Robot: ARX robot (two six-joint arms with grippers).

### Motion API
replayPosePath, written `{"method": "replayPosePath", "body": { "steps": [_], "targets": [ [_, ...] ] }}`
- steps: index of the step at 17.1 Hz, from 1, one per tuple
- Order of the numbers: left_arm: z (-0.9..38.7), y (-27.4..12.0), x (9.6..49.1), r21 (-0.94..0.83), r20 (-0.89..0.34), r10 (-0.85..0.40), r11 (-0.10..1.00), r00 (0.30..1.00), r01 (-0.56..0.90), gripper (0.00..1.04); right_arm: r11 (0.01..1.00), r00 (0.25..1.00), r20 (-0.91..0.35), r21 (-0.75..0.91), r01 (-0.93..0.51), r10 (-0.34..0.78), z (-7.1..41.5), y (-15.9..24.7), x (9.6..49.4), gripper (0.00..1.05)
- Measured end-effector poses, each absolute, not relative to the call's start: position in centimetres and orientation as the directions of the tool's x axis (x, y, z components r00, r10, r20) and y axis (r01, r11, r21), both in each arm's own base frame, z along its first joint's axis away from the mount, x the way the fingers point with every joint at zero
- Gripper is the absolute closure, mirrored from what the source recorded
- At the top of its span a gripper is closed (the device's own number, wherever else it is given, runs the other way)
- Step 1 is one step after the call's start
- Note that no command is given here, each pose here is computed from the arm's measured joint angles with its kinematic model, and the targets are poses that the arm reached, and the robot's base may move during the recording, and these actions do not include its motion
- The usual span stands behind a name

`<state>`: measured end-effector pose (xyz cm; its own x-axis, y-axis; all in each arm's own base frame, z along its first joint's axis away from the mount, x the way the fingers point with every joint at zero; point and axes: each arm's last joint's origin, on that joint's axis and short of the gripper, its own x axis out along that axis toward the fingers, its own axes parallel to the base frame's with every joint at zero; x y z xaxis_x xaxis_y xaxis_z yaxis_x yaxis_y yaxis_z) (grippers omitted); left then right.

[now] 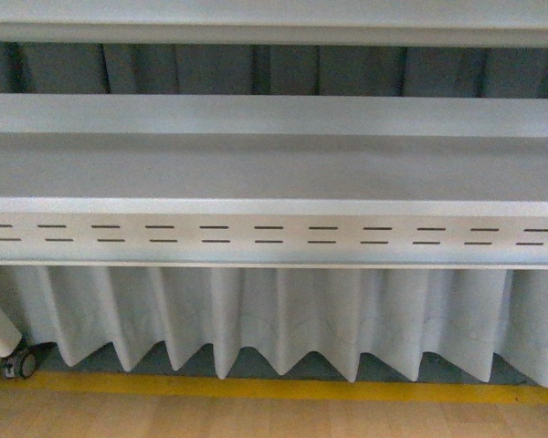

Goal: Wind up and store yellow beetle toy

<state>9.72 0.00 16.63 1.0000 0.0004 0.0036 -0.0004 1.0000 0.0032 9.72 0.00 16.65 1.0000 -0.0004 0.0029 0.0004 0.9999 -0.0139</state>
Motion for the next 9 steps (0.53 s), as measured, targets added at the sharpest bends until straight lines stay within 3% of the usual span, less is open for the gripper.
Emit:
{"method": "replayPosePath", "body": {
  "steps": [9],
  "targets": [
    [16.63, 0.00, 9.72, 0.003, 0.004, 0.000, 1.000, 1.000, 0.000, 0.07, 1.000, 1.000, 0.003, -0.014, 0.000, 0.000, 16.65, 0.00, 9.72, 0.07]
  ]
}}
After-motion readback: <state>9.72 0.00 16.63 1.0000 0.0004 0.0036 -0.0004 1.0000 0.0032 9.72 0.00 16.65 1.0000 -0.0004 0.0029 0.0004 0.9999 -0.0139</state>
